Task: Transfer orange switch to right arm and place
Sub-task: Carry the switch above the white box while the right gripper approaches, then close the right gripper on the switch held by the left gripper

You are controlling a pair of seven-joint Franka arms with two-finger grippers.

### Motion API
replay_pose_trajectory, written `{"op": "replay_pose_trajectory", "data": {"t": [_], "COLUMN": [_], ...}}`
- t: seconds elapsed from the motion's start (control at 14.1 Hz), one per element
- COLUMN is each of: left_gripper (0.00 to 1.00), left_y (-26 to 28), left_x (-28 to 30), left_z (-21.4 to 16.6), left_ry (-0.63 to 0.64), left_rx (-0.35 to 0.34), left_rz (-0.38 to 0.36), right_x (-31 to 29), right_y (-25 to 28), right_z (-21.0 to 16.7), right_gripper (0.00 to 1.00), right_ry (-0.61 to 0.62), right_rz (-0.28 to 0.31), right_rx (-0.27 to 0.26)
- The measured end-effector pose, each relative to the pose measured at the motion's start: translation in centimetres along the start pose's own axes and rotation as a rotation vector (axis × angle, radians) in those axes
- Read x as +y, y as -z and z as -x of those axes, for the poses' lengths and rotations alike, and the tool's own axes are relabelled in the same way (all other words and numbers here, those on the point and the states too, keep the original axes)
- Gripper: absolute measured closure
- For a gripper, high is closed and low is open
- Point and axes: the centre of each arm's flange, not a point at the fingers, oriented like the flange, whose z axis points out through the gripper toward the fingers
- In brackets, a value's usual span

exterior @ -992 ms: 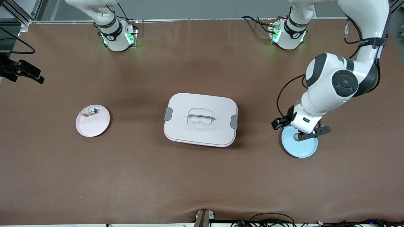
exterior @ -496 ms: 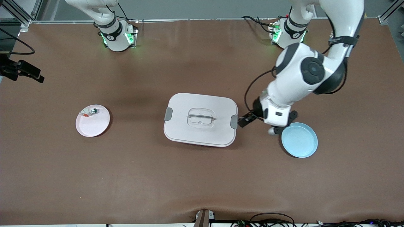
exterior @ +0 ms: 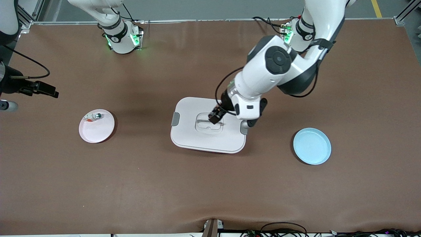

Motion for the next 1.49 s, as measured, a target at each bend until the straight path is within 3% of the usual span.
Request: {"op": "replay_pose_trajectory", "data": {"t": [0.21, 0.35, 0.64, 0.99, 1.2, 1.49], "left_gripper": [0.27, 0.27, 0.27, 0.27, 0.27, 0.27], "left_y": [-0.9, -1.2, -2.5, -4.5, -4.9, -5.0], "left_x": [0.1, 0.0, -0.5, -0.8, -0.7, -0.7], "left_z": [3.0, 4.7, 7.7, 9.1, 8.9, 9.1], "left_ry": [0.112, 0.197, 0.327, 0.403, 0.434, 0.469], "left_rx": [-0.032, -0.058, -0.089, -0.098, -0.099, -0.115], "left_rz": [-0.003, -0.001, -0.004, -0.017, -0.02, -0.028], "right_x": [-0.1, -1.0, -7.5, -16.1, -19.1, -21.3], "right_y": [-1.6, -1.8, -1.6, -3.2, -4.8, -4.7], "right_z": [-1.3, -1.5, -1.2, -0.7, 1.1, 4.6], "right_gripper": [0.0, 0.0, 0.0, 0.0, 0.0, 0.0], "right_ry": [0.0, 0.009, 0.056, 0.031, 0.018, -0.006], "right_rz": [0.002, -0.04, -0.247, -0.46, -0.537, -0.667], "right_rx": [-0.027, -0.031, -0.037, -0.008, 0.022, 0.024]}}
